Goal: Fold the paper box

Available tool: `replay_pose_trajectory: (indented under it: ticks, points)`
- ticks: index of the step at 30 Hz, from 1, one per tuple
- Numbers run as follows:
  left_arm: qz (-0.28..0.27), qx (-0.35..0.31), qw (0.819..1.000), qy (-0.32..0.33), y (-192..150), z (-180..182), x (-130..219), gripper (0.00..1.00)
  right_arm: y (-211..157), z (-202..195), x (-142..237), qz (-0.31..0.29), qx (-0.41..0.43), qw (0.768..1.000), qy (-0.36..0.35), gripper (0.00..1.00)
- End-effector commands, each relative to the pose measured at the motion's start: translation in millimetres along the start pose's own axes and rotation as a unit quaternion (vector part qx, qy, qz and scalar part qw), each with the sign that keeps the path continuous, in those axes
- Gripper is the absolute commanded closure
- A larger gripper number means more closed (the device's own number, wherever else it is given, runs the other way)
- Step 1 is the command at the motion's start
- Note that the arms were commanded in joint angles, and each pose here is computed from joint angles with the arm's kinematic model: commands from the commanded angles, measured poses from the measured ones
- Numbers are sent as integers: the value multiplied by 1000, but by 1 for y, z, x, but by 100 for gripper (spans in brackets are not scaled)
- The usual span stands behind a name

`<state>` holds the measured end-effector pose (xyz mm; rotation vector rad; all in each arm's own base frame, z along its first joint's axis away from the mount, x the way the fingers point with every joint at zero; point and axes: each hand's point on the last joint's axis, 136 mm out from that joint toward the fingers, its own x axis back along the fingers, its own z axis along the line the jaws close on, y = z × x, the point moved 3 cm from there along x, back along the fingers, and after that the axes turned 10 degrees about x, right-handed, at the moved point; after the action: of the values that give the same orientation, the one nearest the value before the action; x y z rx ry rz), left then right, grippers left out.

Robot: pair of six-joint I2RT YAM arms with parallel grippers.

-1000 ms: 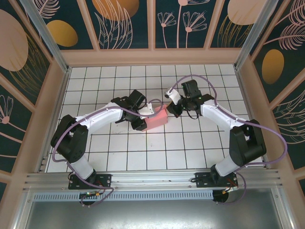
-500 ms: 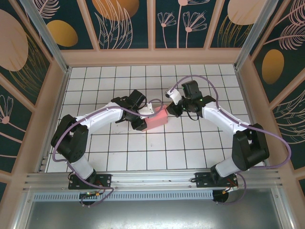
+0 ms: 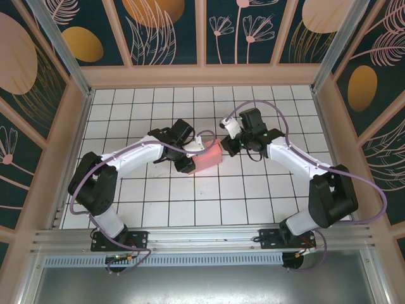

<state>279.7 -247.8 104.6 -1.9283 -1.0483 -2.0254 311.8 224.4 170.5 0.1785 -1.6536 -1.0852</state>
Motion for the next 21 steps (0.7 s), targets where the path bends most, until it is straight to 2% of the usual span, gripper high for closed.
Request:
replay_pose_trajectory:
  ticks: [1,10,21]
  points:
    - [40,31,999,-12,-12,0,-20,60,5,0,6,-31,-50,998,-27,100]
    - [25,44,999,-9,-1,3,-18,59,13,2,17,-74,-119,988,-60,100]
    - [31,53,998,2,3,8,-21,56,-4,10,8,-87,-101,987,-89,100]
